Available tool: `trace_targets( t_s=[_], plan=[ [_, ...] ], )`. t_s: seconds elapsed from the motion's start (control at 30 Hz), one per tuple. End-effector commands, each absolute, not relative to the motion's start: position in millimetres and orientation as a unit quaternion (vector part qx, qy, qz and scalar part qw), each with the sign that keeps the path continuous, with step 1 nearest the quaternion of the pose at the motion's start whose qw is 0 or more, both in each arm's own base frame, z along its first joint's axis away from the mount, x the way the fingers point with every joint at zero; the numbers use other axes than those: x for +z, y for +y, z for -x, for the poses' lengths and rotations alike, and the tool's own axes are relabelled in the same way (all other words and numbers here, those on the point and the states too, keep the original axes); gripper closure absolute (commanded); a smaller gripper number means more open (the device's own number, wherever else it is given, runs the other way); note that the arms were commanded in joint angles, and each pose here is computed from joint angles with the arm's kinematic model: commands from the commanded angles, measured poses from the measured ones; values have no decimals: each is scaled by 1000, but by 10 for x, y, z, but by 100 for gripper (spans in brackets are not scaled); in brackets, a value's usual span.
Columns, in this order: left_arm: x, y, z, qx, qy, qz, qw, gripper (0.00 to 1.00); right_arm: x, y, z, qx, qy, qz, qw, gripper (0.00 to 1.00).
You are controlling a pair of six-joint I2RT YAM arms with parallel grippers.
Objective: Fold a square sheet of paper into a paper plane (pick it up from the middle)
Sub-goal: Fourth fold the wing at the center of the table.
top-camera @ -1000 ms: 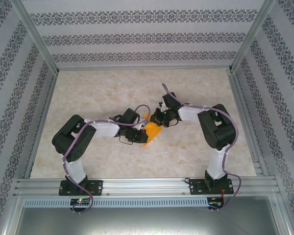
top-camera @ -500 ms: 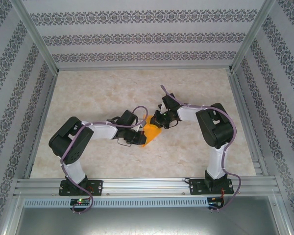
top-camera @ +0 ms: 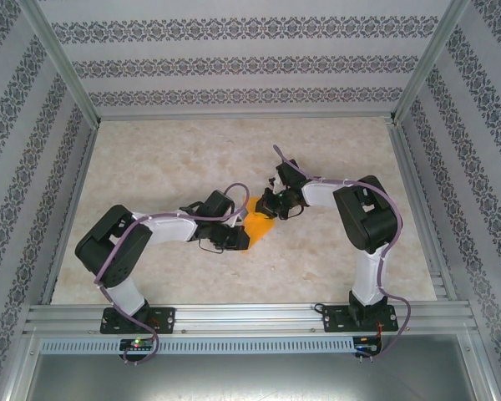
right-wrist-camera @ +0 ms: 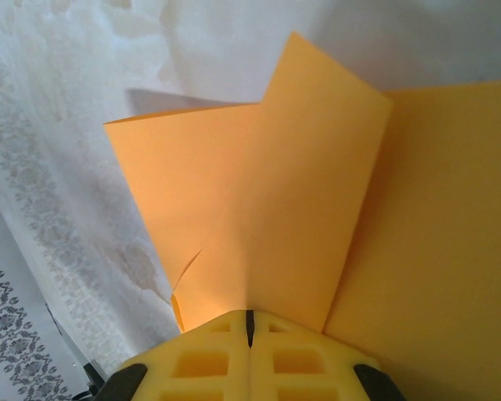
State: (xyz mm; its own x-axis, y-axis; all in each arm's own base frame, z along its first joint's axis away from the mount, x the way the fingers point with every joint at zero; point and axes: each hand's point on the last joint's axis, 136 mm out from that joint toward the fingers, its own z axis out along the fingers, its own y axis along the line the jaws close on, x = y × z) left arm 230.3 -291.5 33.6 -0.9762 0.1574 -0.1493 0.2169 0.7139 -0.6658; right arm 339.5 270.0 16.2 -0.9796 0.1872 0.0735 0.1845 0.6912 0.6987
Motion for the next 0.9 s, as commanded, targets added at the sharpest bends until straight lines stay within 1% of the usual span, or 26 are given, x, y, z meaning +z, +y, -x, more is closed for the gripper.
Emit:
trace_targets(
  t_s=[0.0,0.1,0.2,0.5,0.87],
  plan=[
    [414,-2867,-2223,-355,930,-85,35,84,-278,2429,-3306,312,941,-134,-9,99],
    [396,-2835,-2243,-343,935,-83,39,81,-277,2432,-3309,313,940,-134,-9,99],
    [345,-2839,-2243,-341,936,-83,35,81,-285,2436,-3300,314,940,-133,-11,99],
    [202,-2811,-2313,-312,945,-90,32,82,-287,2426,-3273,314,940,-133,-13,99],
    [102,-2853,-2238,-326,941,-93,10,85,-303,2404,-3254,313,940,-136,-13,100]
  ],
)
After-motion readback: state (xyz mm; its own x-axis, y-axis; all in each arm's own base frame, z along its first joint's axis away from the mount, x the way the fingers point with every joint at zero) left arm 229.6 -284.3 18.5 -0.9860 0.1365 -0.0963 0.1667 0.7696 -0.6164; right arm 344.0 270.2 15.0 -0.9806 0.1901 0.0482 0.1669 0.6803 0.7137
